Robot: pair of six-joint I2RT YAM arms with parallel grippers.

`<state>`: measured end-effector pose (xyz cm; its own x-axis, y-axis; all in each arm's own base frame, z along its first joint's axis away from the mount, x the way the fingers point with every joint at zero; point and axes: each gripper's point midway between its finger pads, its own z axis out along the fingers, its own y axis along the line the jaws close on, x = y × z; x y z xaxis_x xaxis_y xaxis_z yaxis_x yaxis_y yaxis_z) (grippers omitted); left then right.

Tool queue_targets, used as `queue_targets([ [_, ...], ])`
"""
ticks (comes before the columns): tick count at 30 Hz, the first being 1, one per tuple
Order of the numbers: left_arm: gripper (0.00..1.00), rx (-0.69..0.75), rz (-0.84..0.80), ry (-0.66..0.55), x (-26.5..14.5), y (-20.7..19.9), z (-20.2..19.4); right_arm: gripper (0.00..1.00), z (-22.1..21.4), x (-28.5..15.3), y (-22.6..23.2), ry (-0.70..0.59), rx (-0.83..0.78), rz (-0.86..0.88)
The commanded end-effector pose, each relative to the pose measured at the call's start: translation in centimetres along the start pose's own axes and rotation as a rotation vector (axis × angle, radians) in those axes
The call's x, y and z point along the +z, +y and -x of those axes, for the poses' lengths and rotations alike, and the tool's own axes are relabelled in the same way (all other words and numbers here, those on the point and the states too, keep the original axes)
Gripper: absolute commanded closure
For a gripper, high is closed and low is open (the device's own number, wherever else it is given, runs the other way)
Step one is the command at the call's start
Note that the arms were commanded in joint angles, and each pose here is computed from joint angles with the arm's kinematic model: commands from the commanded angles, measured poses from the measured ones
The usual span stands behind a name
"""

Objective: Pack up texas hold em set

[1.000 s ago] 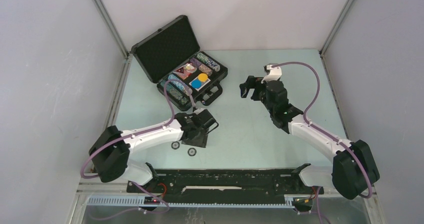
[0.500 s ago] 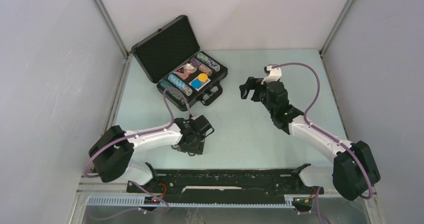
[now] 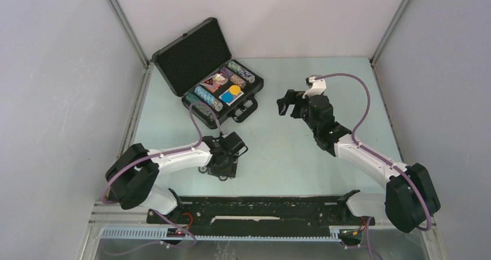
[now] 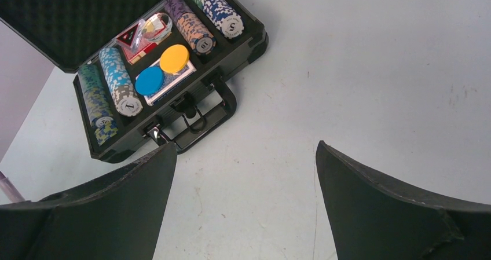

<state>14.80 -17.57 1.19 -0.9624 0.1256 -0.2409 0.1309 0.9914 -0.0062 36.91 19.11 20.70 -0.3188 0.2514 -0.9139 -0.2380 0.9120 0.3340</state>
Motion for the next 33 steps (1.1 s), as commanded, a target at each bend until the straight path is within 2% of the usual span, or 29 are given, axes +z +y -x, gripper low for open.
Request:
queue_targets([
  [1, 0.39, -0.005, -0.004, -0.005, 0.7, 0.3, 0.0, 0.00, 1.9, -0.4, 0.4, -0.066, 0.026, 0.022],
  [17, 0.50, 0.021, 0.072, -0.004, 0.6, 1.4, 0.1, 0.01, 1.9, -0.3, 0.3, -0.065, 0.034, 0.019],
  [23, 0.57, 0.026, 0.081, -0.029, -0.2, 1.5, 0.7, 0.01, 1.9, -0.3, 0.3, -0.064, 0.038, 0.018],
  [33, 0.60, 0.028, 0.087, -0.075, -2.0, 1.7, 1.9, 0.01, 1.8, -0.2, 0.2, -0.063, 0.041, 0.015],
])
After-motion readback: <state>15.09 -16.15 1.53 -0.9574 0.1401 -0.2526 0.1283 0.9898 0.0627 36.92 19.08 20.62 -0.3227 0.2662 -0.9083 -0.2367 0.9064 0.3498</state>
